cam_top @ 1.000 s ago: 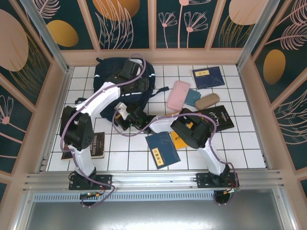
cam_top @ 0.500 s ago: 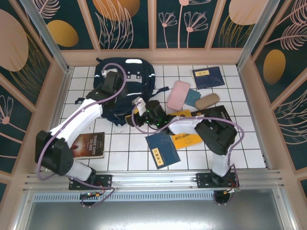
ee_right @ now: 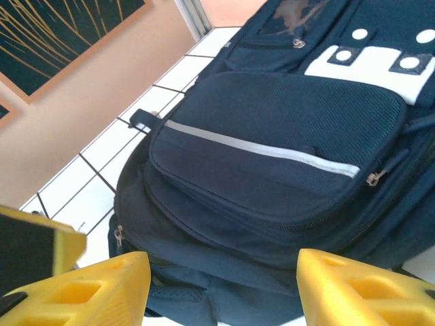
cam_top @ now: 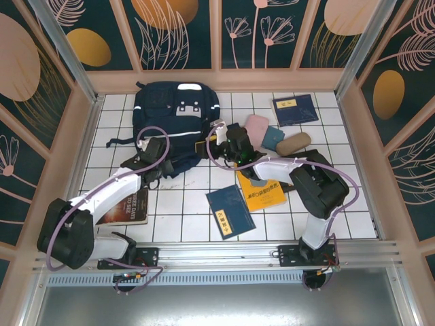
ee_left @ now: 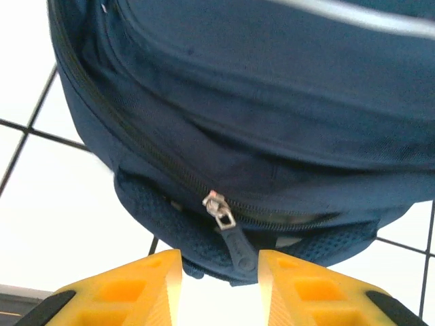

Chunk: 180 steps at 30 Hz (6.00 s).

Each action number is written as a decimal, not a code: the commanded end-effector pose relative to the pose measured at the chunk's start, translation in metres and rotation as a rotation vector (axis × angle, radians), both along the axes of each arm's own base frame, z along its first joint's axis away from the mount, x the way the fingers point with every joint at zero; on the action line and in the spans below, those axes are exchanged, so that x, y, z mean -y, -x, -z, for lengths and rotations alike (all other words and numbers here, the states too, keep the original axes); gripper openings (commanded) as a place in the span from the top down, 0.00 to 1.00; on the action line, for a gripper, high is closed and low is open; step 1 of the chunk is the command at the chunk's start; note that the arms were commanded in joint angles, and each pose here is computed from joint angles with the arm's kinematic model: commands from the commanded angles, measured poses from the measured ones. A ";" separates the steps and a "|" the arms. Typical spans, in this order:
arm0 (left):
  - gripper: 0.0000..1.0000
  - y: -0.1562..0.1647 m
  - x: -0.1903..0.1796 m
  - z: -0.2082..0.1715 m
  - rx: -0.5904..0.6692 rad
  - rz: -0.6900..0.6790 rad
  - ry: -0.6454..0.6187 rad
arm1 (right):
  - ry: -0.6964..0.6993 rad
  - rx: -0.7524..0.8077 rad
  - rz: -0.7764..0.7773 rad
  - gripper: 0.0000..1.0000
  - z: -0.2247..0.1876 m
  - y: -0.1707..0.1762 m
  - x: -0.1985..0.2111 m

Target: Pack the student bag

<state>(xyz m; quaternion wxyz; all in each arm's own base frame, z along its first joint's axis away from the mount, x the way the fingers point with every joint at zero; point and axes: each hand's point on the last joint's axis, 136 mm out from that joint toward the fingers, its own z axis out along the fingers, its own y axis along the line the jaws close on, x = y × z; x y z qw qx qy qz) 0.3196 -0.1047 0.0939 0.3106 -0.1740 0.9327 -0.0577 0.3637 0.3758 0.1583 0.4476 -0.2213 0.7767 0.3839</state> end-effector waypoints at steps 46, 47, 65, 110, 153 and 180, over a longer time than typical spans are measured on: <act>1.00 -0.008 0.004 0.032 -0.023 0.030 -0.033 | 0.139 -0.427 0.347 0.41 0.092 -0.099 -0.009; 1.00 -0.009 0.004 0.032 -0.022 0.032 -0.034 | 0.135 -0.429 0.352 0.41 0.091 -0.099 -0.009; 1.00 -0.013 0.007 0.028 -0.004 0.037 -0.026 | 0.021 -0.528 0.245 1.00 0.091 -0.099 -0.035; 1.00 -0.009 -0.088 0.010 0.093 -0.261 0.122 | -0.129 -0.679 0.170 0.56 0.072 -0.031 -0.021; 1.00 -0.006 -0.131 0.026 0.040 -0.413 -0.095 | -0.185 -0.432 0.404 1.00 0.003 -0.093 0.094; 0.40 -0.042 -0.127 -0.005 0.143 -0.378 -0.051 | -0.187 -0.392 0.296 1.00 -0.022 -0.099 0.081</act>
